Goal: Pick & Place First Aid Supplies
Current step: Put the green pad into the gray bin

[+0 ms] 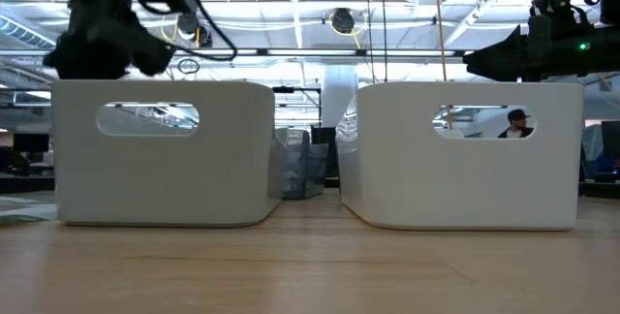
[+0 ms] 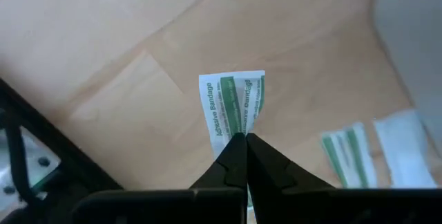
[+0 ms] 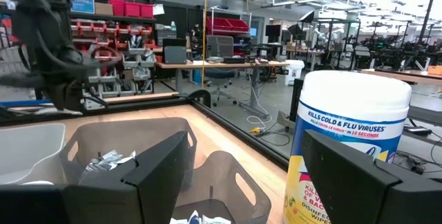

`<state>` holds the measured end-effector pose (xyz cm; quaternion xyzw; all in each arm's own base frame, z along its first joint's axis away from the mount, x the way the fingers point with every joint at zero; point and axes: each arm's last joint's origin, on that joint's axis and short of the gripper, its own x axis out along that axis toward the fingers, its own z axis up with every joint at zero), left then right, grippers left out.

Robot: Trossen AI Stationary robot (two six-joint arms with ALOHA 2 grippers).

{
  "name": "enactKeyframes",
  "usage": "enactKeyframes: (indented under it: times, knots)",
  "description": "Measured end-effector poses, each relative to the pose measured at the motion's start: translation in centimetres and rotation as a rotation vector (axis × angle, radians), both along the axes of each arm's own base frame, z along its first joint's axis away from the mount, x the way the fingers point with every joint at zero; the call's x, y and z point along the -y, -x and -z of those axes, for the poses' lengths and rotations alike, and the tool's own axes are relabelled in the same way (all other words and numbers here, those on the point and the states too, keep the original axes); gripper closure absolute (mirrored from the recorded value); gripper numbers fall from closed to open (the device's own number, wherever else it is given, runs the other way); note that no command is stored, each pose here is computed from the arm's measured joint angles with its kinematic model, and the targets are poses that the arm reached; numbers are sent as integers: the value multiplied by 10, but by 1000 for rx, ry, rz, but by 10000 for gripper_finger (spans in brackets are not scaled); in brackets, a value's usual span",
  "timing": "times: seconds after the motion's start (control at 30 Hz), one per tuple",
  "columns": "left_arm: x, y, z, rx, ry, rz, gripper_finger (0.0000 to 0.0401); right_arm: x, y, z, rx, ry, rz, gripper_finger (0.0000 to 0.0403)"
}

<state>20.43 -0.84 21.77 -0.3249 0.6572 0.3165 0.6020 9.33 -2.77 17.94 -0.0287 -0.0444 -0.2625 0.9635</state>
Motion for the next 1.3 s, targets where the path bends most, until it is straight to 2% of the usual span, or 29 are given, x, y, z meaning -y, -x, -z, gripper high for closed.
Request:
enactKeyframes:
  times: [0.27, 0.5, 0.83, 1.03, 1.3]
  knots:
    - [7, -3, -36, 28, 32, 49, 400, 0, 0, 0, 0, 0, 0, 124]
    - [23, -46, -64, 75, 14, 159, 401, 0, 0, 0, 0, 0, 0, 124]
    - [41, -114, -72, 88, 42, 304, 401, 0, 0, 0, 0, 0, 0, 124]
    - [45, -139, -77, 126, 42, 327, 401, 0, 0, 0, 0, 0, 0, 124]
    - [54, -156, -42, 98, 51, 339, 401, 0, 0, 0, 0, 0, 0, 124]
